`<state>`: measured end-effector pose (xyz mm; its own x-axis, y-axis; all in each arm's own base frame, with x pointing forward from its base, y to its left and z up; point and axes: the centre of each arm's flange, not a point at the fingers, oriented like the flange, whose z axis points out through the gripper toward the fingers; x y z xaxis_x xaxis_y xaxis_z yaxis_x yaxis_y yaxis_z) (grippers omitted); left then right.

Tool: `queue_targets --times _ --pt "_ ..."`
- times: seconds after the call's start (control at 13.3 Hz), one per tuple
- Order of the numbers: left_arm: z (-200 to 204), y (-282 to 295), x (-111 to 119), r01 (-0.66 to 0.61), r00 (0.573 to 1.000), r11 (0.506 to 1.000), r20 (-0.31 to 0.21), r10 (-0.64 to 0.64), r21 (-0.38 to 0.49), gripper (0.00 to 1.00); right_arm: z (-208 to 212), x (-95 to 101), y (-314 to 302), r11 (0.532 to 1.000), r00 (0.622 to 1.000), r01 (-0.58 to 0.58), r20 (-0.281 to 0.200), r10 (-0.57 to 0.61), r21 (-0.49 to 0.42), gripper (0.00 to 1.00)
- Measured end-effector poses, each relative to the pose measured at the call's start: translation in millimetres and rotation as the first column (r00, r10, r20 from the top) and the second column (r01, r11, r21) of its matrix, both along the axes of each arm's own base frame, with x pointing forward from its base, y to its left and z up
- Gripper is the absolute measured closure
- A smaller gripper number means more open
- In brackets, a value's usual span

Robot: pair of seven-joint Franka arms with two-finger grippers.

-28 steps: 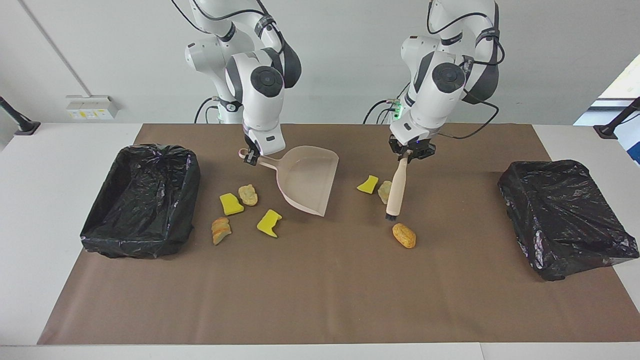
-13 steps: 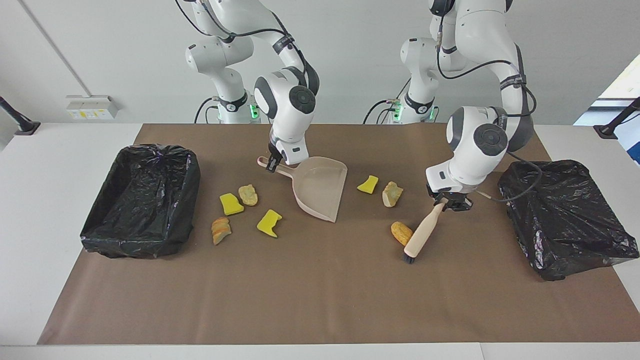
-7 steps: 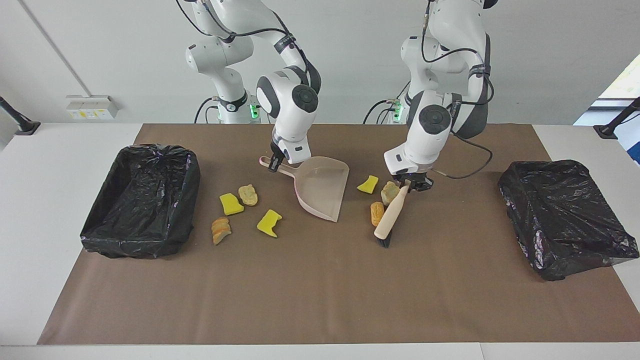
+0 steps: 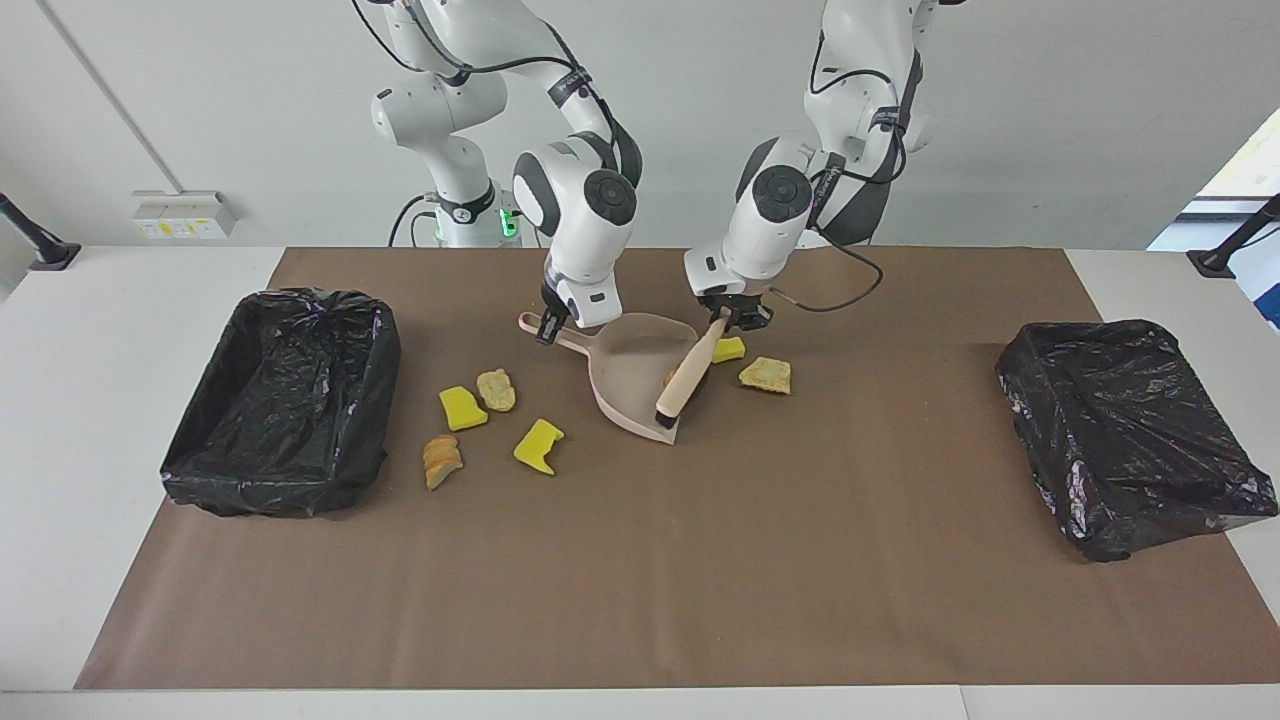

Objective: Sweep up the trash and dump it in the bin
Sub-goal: 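Sweep crusts and sponge toward the dustpan with the brush in the left gripper, then sweep more crusts and sponge into the dustpan with the left gripper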

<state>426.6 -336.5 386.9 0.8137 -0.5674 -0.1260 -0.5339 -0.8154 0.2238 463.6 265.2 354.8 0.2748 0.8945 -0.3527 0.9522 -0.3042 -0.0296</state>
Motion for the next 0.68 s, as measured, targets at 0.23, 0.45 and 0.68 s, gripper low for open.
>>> queue_targets --times 0.23,0.45,0.68 --pt "32.9 11.5 1.3 -0.079 0.997 0.997 -0.005 0.079 -0.022 0.74 0.0 -0.1 0.2 1.0 1.0 0.0 0.0 0.0 0.0 0.68" --pt "50.2 54.9 -0.2 -0.266 0.959 0.954 -0.059 0.276 0.14 0.74 0.1 -0.1 0.2 1.0 1.0 -0.001 0.0 0.001 0.0 0.68" --pt "46.6 91.0 -15.6 -0.436 0.887 0.832 0.006 0.462 0.344 0.74 1.4 3.3 -0.4 0.996 0.996 -0.089 0.006 0.089 -0.008 0.68"
